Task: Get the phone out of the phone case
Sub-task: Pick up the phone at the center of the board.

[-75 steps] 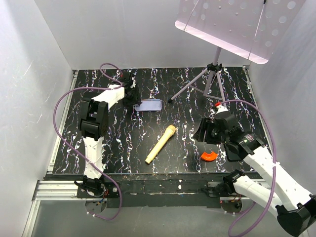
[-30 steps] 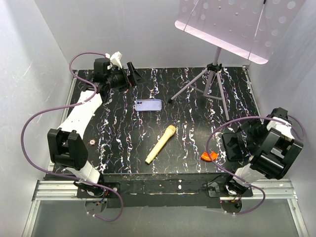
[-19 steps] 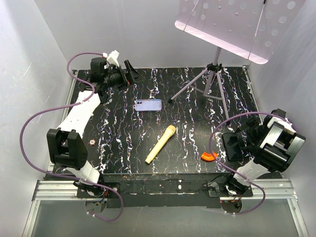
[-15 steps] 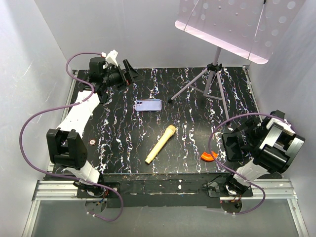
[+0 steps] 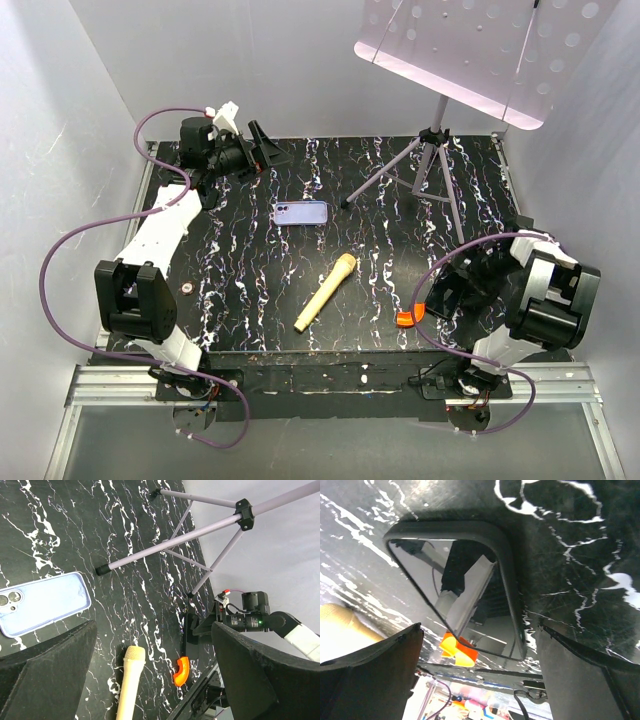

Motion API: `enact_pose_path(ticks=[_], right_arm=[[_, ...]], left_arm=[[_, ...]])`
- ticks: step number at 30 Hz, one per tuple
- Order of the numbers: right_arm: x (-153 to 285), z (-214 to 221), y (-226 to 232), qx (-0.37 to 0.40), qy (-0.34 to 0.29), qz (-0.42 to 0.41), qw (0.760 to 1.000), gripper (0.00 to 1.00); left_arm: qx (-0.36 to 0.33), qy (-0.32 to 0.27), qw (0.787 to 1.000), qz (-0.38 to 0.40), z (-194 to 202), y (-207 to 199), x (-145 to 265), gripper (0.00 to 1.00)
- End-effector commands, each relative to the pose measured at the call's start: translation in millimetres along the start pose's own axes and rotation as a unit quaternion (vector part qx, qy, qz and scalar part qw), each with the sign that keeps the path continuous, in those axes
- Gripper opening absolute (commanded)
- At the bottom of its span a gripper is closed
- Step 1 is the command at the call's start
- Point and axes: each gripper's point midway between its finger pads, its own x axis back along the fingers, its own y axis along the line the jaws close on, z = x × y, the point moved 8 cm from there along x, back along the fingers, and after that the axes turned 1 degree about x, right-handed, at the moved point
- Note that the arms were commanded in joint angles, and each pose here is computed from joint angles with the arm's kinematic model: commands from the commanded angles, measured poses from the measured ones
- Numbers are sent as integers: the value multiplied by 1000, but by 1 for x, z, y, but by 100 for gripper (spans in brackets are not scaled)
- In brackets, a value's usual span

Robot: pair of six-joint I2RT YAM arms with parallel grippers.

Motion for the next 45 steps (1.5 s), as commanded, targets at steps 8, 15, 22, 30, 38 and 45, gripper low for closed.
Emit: enact_pose_path(ticks=[8,15,22,30,38,45], right_arm=[[4,-4,6,36,-7,122,992,98],[-4,-6,26,51,2,120,991,98],[-20,-5,31,58,25,175,983,97],[-37,-1,15,50,49,215,974,57],[-8,-11,15,78,-57,250,963,2],[39,-10,27,89,-178,226,954,1]], left_arm=[[5,3,1000,18,-1,1,0,98],[7,1,1000,16,-1,4,0,98],[9,1,1000,14,-1,6,0,98],[12,0,1000,13,-2,9,0,98],[16,4,1000,-2,1,21,-7,98],[29,19,999,-17,8,37,-18,98]])
